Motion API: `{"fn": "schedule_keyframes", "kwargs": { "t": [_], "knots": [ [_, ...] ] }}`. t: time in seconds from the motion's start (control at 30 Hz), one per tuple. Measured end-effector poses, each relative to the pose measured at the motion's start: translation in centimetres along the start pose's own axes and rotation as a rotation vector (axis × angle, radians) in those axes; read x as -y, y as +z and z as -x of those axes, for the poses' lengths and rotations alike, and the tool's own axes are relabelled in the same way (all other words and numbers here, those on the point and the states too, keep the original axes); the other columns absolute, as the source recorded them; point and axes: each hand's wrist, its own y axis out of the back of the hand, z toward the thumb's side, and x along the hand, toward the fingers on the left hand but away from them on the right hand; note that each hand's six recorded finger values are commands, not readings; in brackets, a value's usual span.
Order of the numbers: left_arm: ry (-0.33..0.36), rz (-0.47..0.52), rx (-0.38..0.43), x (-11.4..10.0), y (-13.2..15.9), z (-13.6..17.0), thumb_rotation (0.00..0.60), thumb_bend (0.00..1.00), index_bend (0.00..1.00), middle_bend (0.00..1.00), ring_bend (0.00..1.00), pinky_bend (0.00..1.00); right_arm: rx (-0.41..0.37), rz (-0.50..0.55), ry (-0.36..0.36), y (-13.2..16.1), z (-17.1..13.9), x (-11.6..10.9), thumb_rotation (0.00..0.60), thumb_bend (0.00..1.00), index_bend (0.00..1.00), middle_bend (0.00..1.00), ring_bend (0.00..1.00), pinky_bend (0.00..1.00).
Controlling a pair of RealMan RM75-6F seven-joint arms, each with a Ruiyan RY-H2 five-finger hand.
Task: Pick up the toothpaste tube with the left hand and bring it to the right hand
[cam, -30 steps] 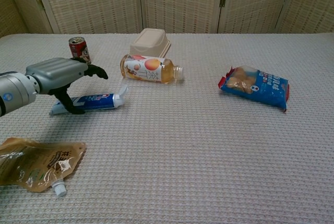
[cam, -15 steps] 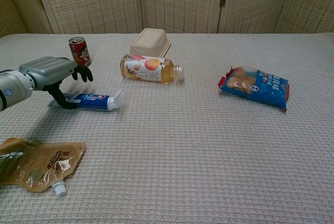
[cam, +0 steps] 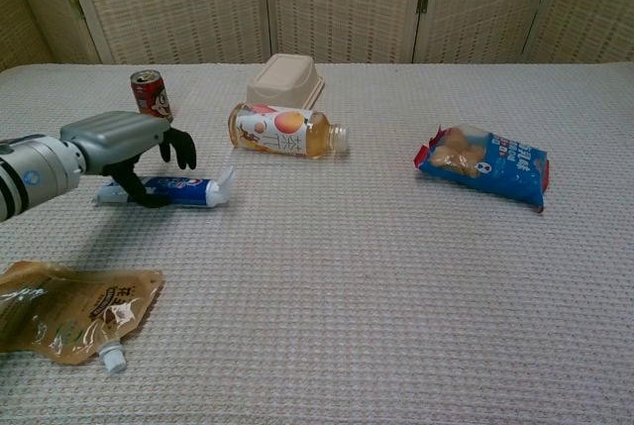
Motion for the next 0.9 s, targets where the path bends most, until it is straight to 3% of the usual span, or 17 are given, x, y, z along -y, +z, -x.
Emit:
{"fn": "schedule_keyframes", "kwargs": {
  "t": [0.33, 0.7, 0.8, 0.9],
  "knots": [
    [-0.015, -0.048, -0.047, 0.4, -1.1, 0.0, 0.6, 0.35, 0.42, 0.42, 0.38, 0.17, 0.0, 0.004, 0.006, -0.1, 0.0, 0.2, 0.6, 0.26, 0.0, 0.0, 0.0, 0.0],
    [-0.032, -0.006, -0.066, 1.0, -1.7, 0.0, 0.6, 0.38, 0.48, 0.48, 0.44, 0.22, -0.001, 0.002, 0.005, 0.1, 0.0, 0.1, 0.6, 0.26, 0.0, 0.0, 0.0, 0.0],
    [-0.029, 0.022, -0.064, 1.1, -1.6, 0.0, 0.6, 0.43, 0.52, 0.52, 0.47, 0.25, -0.002, 0.0, 0.004, 0.2, 0.0, 0.1, 0.6, 0.26, 0.0, 0.0, 0.0, 0.0],
    [-0.018, 0.056, -0.057, 1.0, -1.6, -0.1, 0.6, 0.56, 0.61, 0.61, 0.54, 0.39, -0.006, -0.001, 0.002, 0.4, 0.0, 0.0, 0.6, 0.26, 0.0, 0.0, 0.0, 0.0]
  ]
}}
